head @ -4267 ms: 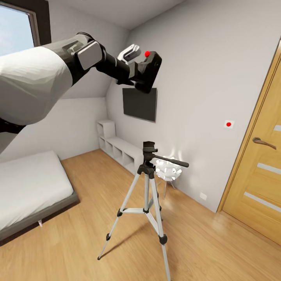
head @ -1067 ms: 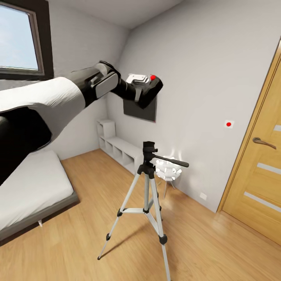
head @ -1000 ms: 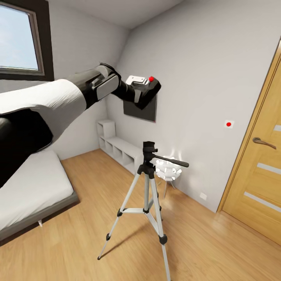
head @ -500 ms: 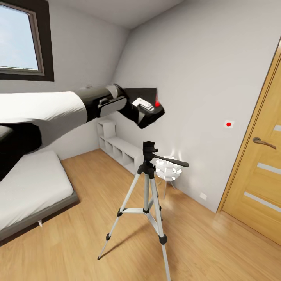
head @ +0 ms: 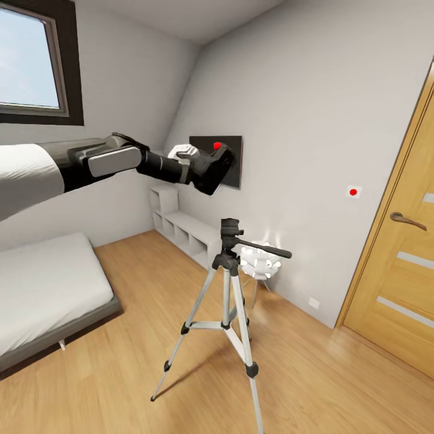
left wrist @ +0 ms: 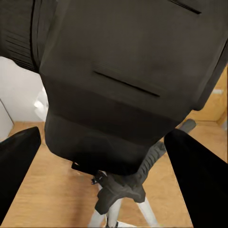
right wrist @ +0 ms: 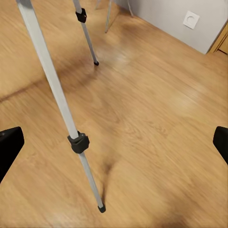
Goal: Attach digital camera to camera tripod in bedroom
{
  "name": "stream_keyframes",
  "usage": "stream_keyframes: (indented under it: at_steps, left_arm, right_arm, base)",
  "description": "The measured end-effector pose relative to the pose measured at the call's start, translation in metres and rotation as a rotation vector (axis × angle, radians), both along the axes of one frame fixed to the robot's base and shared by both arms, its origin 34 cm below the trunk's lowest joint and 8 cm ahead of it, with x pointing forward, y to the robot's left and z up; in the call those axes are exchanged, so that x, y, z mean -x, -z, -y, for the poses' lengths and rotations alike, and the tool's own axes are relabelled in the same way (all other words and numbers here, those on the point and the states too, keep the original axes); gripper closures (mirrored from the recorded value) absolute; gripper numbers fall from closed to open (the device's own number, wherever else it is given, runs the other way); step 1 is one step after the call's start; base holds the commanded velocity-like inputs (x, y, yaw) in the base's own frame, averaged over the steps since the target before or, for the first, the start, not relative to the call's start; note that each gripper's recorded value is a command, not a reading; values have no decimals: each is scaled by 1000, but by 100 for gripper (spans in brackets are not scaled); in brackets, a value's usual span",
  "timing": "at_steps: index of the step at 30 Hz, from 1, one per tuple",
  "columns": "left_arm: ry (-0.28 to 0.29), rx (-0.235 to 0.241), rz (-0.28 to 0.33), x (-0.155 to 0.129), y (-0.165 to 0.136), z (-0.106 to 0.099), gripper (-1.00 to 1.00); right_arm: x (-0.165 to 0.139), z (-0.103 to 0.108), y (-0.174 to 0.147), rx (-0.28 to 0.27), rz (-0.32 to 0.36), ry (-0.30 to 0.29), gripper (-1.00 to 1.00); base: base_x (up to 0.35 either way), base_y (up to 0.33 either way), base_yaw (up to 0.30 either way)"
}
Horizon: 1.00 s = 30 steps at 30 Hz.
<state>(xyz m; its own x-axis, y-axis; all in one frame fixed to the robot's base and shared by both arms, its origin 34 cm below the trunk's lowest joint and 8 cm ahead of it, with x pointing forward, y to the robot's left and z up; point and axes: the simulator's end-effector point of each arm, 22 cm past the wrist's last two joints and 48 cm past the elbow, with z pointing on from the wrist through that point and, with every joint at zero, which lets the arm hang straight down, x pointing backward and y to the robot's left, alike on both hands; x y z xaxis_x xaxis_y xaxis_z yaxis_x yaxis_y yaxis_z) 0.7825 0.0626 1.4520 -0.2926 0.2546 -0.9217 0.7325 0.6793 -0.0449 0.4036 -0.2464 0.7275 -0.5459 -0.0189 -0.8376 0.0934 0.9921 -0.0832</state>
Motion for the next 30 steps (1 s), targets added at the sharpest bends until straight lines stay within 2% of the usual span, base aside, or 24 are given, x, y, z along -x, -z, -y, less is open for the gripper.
stream_keyframes:
  at_steps: [2, 5, 8, 9, 12, 13, 14, 15, 17, 18, 21, 26, 30]
  left_arm:
    - [-5, 28, 6, -2, -10, -5, 100]
    - [-3, 34, 5, -2, -14, -4, 100]
    - [-7, 1, -13, -1, -7, -5, 100]
    - [-10, -28, -28, 0, -1, -6, 100]
    - [-3, -166, -64, 7, 23, -5, 100]
    - [20, -288, -68, 12, 39, -1, 100]
    - [25, -355, -62, 12, 44, -4, 100]
    - [16, -446, -51, 8, 49, -19, 100]
    - [12, -498, -67, 4, 48, -36, 100]
    - [31, -495, -98, 7, 46, -45, 100]
    - [84, -454, -150, 16, 41, -50, 100]
    - [103, -440, -161, 19, 38, -52, 100]
    - [122, -444, -157, 22, 38, -42, 100]
  right_arm:
    - [0, 0, 0, 0, 0, 0, -100]
    - [0, 0, 0, 0, 0, 1, -100]
    - [0, 0, 0, 0, 0, 0, -100]
    - [0, 0, 0, 0, 0, 0, -100]
    - [0, 0, 0, 0, 0, 0, -100]
    - [0, 0, 0, 0, -1, 1, -100]
    - [0, 0, 0, 0, 0, 0, -100]
    - [0, 0, 0, 0, 0, 1, -100]
    - [0, 0, 0, 0, 0, 0, -100]
    - [0, 0, 0, 0, 0, 0, -100]
    - [0, 0, 0, 0, 0, 1, -100]
    - [0, 0, 0, 0, 0, 0, -100]
    - [0, 0, 0, 0, 0, 1, -100]
  base:
    - [0, 0, 0]
    - [0, 0, 0]
    - [0, 0, 0]
    - [0, 0, 0]
    - [0, 0, 0]
    - [0, 0, 0]
    - [0, 0, 0]
    - [0, 0, 0]
    - [0, 0, 0]
    - [0, 0, 0]
    - [0, 0, 0]
    - [0, 0, 0]
    - [0, 0, 0]
